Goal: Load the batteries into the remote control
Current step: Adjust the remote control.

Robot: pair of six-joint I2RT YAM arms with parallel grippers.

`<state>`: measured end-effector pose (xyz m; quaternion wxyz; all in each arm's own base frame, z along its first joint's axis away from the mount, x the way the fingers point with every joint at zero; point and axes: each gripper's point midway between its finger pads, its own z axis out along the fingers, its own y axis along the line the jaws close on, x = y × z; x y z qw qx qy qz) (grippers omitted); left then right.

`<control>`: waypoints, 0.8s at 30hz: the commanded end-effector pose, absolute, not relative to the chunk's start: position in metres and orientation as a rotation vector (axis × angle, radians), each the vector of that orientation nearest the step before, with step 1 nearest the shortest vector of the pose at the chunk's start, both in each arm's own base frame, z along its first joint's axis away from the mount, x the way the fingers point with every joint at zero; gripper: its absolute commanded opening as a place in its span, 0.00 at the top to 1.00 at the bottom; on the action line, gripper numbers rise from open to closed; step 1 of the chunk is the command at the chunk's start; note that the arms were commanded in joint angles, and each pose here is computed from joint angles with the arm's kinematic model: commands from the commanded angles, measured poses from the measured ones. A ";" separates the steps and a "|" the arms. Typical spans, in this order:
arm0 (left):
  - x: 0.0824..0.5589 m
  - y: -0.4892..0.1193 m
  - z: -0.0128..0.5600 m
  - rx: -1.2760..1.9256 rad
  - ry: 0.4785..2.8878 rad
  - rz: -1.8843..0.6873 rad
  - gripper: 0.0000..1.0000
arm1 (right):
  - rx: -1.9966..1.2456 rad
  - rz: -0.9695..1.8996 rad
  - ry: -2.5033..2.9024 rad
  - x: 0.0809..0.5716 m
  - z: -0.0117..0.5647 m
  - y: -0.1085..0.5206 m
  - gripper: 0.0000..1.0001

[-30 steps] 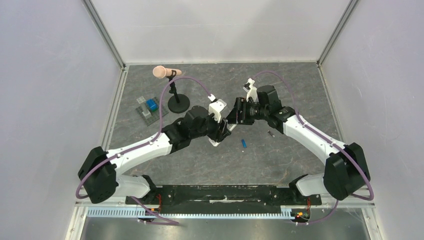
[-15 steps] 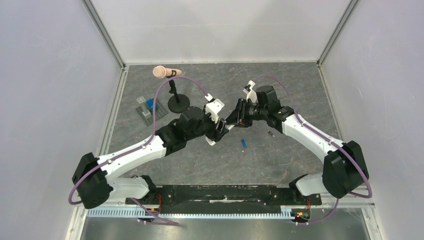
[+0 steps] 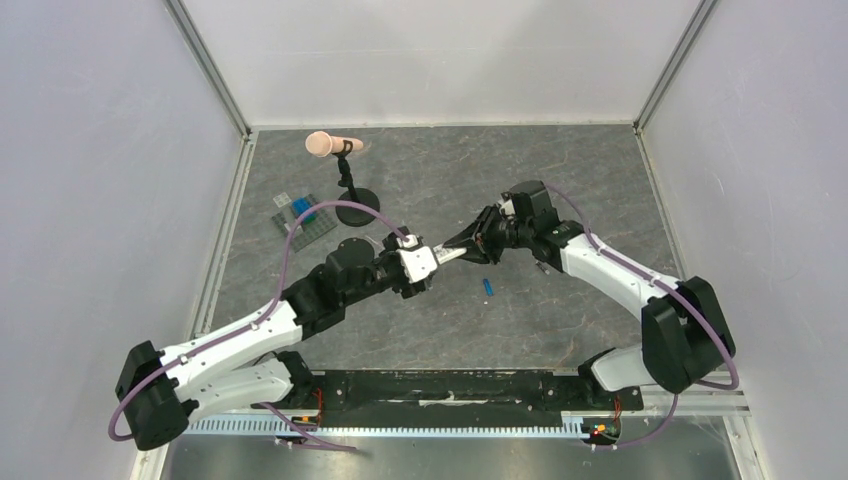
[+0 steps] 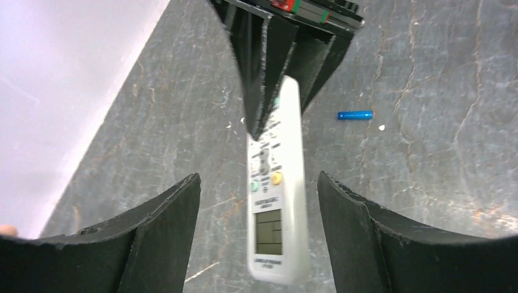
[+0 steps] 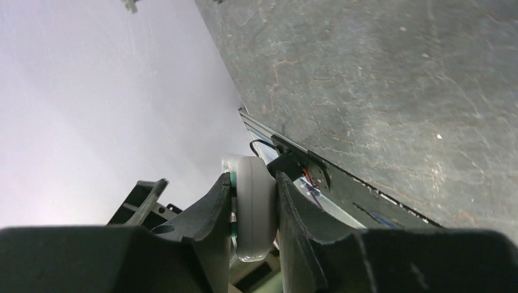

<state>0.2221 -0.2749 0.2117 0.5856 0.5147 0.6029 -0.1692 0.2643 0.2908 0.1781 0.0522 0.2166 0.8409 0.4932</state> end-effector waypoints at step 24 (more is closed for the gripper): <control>0.260 -0.286 0.190 1.455 1.256 -0.074 0.62 | 1.127 1.546 2.425 0.263 0.198 0.277 0.96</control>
